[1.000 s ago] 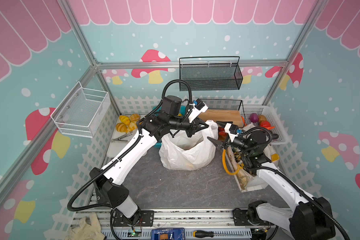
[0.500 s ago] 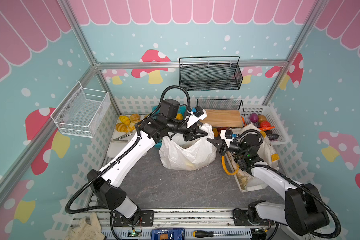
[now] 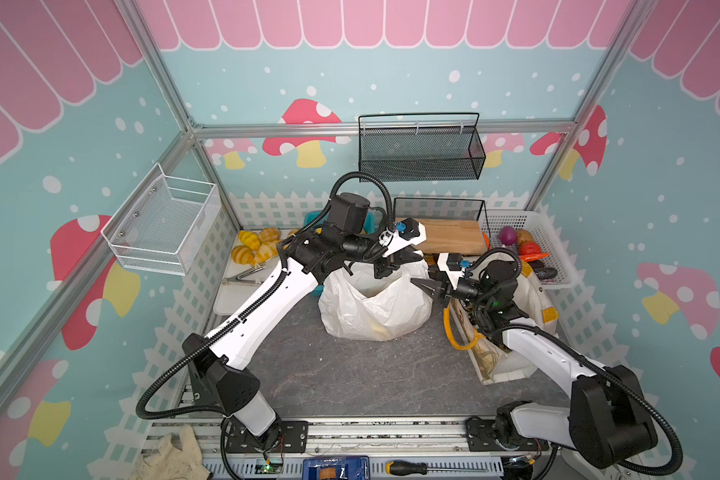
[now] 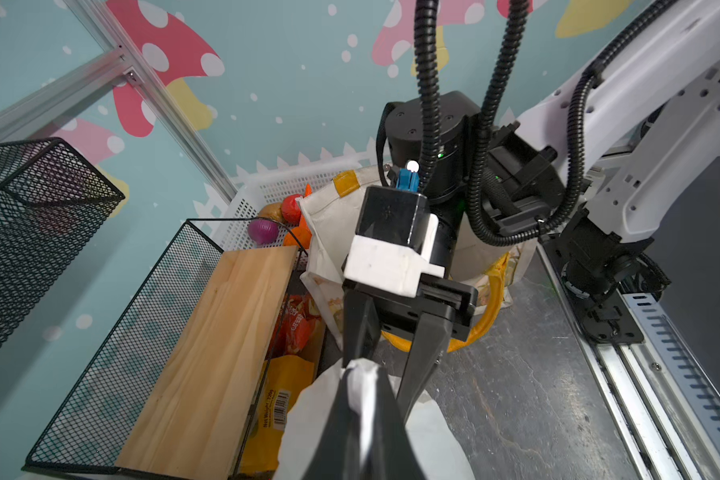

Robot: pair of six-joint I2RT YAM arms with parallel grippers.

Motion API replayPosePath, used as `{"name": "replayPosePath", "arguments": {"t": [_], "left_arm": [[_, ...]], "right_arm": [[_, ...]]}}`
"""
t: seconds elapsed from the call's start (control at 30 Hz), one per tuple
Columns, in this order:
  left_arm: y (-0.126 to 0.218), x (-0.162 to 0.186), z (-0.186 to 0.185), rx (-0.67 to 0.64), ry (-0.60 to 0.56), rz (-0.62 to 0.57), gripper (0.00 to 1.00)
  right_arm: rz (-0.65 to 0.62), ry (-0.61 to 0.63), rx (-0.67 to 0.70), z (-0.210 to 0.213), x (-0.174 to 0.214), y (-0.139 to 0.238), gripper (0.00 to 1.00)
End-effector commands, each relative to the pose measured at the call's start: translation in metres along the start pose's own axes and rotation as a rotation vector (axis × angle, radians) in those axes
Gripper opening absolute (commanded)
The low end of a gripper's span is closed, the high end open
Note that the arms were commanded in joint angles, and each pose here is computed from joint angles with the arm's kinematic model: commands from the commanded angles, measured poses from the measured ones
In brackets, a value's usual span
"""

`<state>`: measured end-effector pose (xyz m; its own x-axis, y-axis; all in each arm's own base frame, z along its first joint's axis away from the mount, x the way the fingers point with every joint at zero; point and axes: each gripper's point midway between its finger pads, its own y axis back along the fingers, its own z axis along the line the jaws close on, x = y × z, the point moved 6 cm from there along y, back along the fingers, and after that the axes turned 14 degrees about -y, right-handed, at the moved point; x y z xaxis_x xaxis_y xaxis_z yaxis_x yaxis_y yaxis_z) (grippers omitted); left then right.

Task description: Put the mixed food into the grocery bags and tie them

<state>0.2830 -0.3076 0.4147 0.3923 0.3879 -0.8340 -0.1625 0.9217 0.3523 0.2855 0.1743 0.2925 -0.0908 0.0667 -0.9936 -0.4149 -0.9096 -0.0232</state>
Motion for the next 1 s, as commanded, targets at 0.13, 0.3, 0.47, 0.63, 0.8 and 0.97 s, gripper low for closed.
{"name": "replayPosePath", "arguments": {"t": [0.13,0.3,0.47,0.63,0.8,0.97], "left_arm": [[-0.005,0.0,0.006,-0.177,0.422,0.056,0.0],[-0.002,0.001,0.004,-0.25,0.615,0.038,0.0],[0.006,-0.001,-0.001,-0.292,0.745,-0.035,0.0],[0.014,-0.012,-0.009,-0.282,0.792,-0.104,0.0],[0.019,-0.016,-0.016,-0.276,0.805,-0.117,0.0],[0.02,-0.02,-0.02,-0.247,0.821,-0.133,0.0]], "right_arm": [[-0.224,0.107,0.416,0.016,-0.015,0.004,0.81],[-0.326,0.132,0.544,0.023,-0.026,-0.014,0.82],[-0.421,0.121,0.606,0.027,-0.041,-0.034,0.82],[-0.523,0.062,0.691,0.02,-0.052,-0.039,0.82],[-0.578,0.031,0.743,0.013,-0.057,-0.041,0.82],[-0.595,0.01,0.764,0.004,-0.051,-0.053,0.8]]}}
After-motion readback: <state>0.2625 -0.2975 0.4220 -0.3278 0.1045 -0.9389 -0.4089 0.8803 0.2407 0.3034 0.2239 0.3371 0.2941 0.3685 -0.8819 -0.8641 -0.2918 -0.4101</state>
